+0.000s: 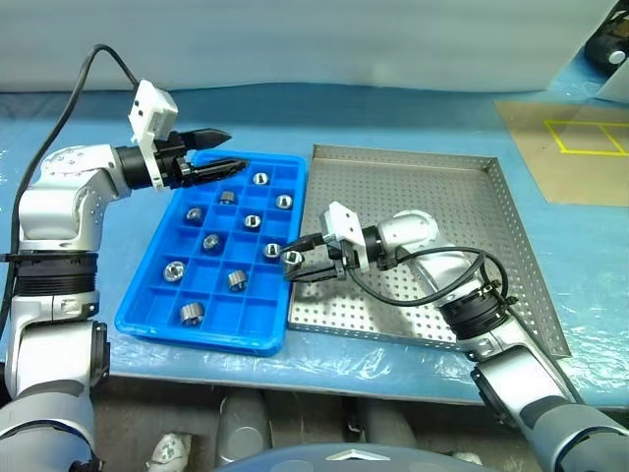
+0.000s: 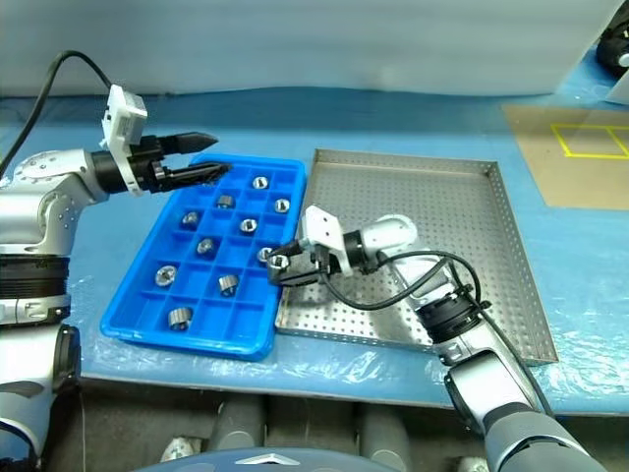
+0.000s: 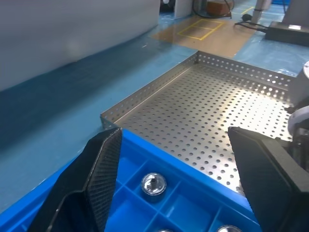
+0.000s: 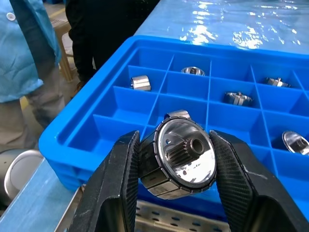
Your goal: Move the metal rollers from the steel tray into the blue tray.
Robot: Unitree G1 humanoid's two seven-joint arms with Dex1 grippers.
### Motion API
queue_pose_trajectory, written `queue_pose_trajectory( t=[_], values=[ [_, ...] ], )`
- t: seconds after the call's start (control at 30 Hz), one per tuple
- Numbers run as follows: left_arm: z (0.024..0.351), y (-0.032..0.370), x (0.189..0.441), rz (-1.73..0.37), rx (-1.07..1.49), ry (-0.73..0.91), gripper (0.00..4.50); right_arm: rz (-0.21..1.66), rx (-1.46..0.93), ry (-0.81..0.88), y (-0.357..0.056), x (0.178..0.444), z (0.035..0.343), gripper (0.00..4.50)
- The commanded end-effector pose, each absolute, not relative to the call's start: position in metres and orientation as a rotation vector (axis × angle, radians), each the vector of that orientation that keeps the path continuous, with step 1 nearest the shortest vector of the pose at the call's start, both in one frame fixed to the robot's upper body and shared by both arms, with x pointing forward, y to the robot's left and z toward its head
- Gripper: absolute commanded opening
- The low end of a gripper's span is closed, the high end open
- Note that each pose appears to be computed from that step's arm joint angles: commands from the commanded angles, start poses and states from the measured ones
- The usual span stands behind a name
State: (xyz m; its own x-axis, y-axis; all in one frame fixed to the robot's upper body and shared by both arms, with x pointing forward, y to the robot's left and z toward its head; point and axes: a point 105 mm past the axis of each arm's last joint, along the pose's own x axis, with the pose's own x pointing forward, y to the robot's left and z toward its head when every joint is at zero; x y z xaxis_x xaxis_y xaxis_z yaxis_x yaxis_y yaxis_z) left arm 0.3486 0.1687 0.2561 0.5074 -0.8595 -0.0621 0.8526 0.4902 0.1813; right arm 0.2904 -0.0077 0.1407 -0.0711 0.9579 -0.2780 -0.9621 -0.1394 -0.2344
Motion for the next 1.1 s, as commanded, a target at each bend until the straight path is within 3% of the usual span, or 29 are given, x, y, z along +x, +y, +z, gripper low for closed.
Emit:
queue_pose_trajectory(
  t=[0.03,0.3,0.37,0.47,0.67,1.1],
  values=[
    [0.275,0.177,0.344,-0.976,0.217,-0.104,3.7,1.711,-0.443,-0.067,0.008,0.278,0.146,1.83],
    [0.307,0.206,0.367,-0.759,0.075,-0.224,3.7,1.765,-0.44,-0.092,0.018,0.272,0.148,1.83],
    [0.295,0.197,0.354,-0.861,0.109,-0.166,3.7,1.768,-0.443,-0.098,0.02,0.272,0.149,1.83],
    [0.268,0.171,0.308,-1.127,0.127,-0.027,3.7,1.78,-0.429,-0.107,0.023,0.27,0.15,1.83],
    [0.223,0.163,0.259,-1.345,0.231,0.176,3.7,1.798,-0.358,-0.08,0.037,0.261,0.139,1.83],
    [0.221,0.169,0.263,-1.303,0.275,0.157,3.7,1.868,-0.344,-0.036,0.051,0.251,0.125,1.83]
  ],
)
